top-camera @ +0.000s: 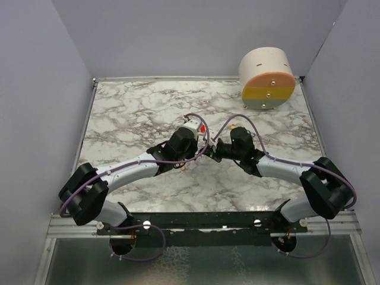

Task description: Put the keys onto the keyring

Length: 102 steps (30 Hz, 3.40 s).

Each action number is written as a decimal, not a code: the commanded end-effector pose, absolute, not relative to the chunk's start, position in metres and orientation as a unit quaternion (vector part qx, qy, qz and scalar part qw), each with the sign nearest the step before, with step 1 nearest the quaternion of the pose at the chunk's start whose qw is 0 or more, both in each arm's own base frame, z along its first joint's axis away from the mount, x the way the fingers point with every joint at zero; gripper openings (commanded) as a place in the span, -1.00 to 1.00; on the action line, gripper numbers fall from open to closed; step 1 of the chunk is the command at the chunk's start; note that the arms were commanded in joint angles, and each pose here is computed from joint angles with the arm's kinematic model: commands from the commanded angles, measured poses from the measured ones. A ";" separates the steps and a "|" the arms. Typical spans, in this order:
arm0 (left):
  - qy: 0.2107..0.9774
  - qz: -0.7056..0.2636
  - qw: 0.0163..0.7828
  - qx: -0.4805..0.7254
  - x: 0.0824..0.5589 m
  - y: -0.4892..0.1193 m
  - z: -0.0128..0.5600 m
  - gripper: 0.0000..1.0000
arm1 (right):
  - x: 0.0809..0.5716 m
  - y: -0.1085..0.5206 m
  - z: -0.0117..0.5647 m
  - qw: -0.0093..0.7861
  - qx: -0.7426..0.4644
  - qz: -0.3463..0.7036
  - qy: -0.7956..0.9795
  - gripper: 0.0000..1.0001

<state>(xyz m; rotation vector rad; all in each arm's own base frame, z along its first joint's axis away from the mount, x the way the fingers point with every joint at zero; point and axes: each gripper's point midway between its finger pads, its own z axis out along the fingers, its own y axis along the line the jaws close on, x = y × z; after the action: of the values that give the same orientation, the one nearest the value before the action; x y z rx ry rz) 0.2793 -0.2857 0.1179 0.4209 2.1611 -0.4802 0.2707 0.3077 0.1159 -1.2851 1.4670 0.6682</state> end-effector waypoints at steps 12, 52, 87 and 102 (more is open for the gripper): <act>0.838 -0.222 0.453 0.211 0.276 -0.294 0.132 -1.00 | 0.257 0.314 0.122 0.513 -0.552 0.303 0.584 -0.99; 0.812 -0.233 0.457 0.278 0.274 -0.304 0.138 -1.00 | 0.246 0.317 0.118 0.496 -0.574 0.316 0.570 -0.99; 0.835 -0.229 0.497 0.057 0.327 -0.300 0.160 -1.00 | 0.269 0.317 0.113 0.510 -0.529 0.289 0.614 -0.98; 0.834 -0.216 0.508 0.016 0.332 -0.275 0.164 0.41 | 0.270 0.311 0.122 0.520 -0.519 0.279 0.619 -0.98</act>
<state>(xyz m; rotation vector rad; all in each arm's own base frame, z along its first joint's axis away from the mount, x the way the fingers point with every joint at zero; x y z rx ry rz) 0.3170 -0.2870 0.1341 0.1397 2.1057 -0.5209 0.2718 0.3094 0.1112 -1.2606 1.4954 0.6651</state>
